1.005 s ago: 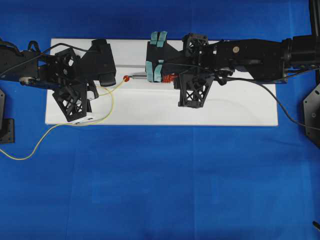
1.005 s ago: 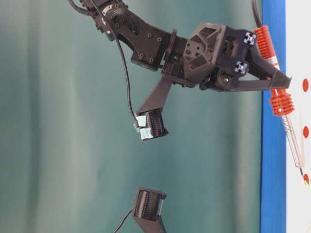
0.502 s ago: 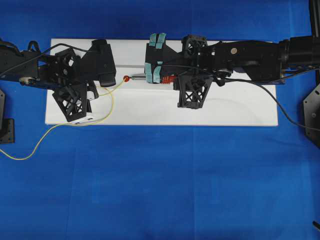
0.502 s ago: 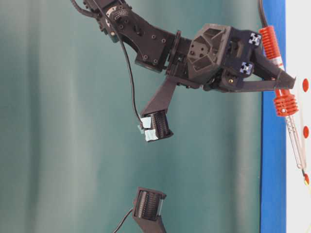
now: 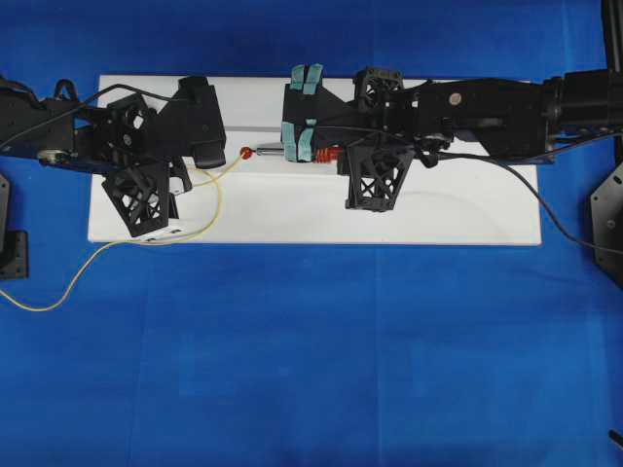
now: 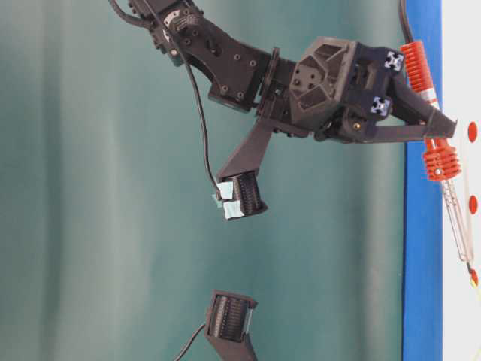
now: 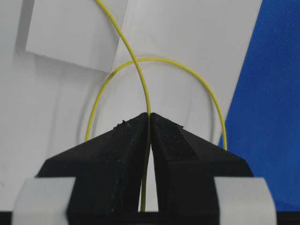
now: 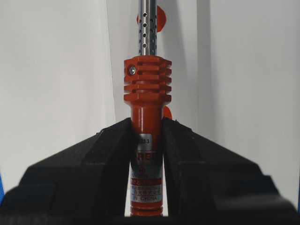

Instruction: Touch the tip of the soldering iron to the tip of the solder at the mark.

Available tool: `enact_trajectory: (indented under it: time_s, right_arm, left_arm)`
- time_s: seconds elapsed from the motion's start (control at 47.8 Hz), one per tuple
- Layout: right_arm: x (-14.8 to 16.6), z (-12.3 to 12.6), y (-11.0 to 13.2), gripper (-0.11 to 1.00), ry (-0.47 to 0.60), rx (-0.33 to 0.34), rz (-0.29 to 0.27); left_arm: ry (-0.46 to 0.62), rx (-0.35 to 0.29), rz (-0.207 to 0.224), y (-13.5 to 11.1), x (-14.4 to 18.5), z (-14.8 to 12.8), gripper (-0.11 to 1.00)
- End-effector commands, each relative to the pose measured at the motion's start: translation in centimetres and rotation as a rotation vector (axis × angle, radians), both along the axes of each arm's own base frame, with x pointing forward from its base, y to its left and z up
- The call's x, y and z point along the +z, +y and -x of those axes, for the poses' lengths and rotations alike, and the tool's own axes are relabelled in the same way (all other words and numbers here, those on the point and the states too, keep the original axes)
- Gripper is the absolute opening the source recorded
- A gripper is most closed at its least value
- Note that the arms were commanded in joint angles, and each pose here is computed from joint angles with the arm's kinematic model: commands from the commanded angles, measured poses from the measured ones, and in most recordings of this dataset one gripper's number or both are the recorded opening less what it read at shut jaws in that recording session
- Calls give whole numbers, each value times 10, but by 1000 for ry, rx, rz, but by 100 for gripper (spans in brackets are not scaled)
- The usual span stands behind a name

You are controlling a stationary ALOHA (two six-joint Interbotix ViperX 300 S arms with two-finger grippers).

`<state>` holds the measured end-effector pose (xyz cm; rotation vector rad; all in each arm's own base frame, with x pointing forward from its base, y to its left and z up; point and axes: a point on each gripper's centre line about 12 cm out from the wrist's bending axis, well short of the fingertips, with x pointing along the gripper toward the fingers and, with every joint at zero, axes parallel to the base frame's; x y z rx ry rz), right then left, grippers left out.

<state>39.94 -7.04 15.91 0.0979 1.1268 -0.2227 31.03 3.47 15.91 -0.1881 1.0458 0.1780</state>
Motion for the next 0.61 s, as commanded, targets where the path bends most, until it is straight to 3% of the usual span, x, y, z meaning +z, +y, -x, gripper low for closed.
enact_trajectory:
  time_s: [0.0,0.586]
  right_arm:
    - [14,-7,-1,6,-44,1,8]
    - [13,-6,-2,6,-40,0,9]
  left_arm:
    - [-29,1,-2,0,9,-5,3]
    - [-29,-2,-2,0,9,-5,3]
